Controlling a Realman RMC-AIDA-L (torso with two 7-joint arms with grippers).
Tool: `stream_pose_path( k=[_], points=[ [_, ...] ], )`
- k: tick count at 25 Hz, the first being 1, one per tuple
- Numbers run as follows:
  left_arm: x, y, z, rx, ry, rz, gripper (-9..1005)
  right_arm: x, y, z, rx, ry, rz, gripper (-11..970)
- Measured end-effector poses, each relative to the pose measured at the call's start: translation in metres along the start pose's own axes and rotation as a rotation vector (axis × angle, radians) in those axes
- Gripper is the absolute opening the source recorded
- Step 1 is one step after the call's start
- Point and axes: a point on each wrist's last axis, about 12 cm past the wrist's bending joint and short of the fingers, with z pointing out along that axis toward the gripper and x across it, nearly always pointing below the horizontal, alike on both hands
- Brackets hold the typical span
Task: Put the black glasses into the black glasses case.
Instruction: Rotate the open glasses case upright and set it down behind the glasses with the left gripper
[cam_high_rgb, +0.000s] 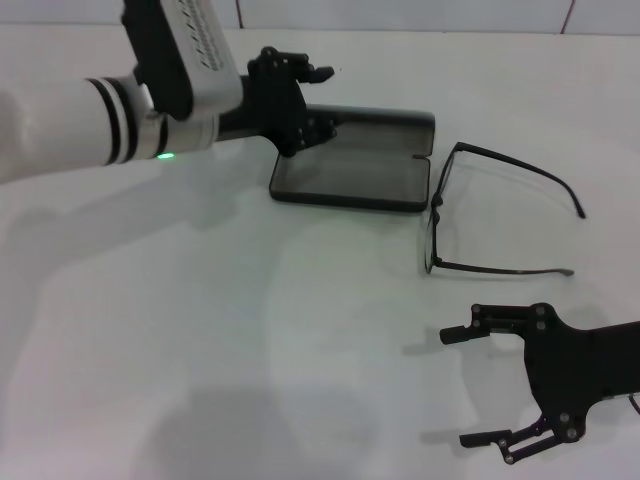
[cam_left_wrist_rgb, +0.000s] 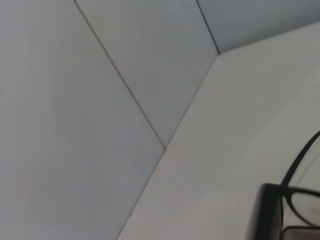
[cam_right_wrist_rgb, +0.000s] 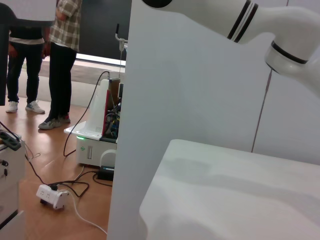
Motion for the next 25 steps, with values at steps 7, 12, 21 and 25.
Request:
stream_pose_path(
  k=[7,12,21,25],
  points=[
    [0.004,-0.004,0.008,-0.040,0.064,0.023,492,0.000,0.000,0.000,-0.001,0.000,-0.001,888],
    [0.000,-0.003,0.005,-0.029,0.012,-0.021,494,0.000,0.001,0.000,0.000,0.000,0.002,888],
    [0.000,0.015,-0.008,-0.079,-0.042,-0.118,497,0.000,0.000,0.000,-0.001,0.000,-0.001,888],
    [0.011,0.029,-0.008,-0.158,0.037,-0.168,498,-0.001,-0.001,0.001,-0.004,0.001,-0.004,889]
  ],
)
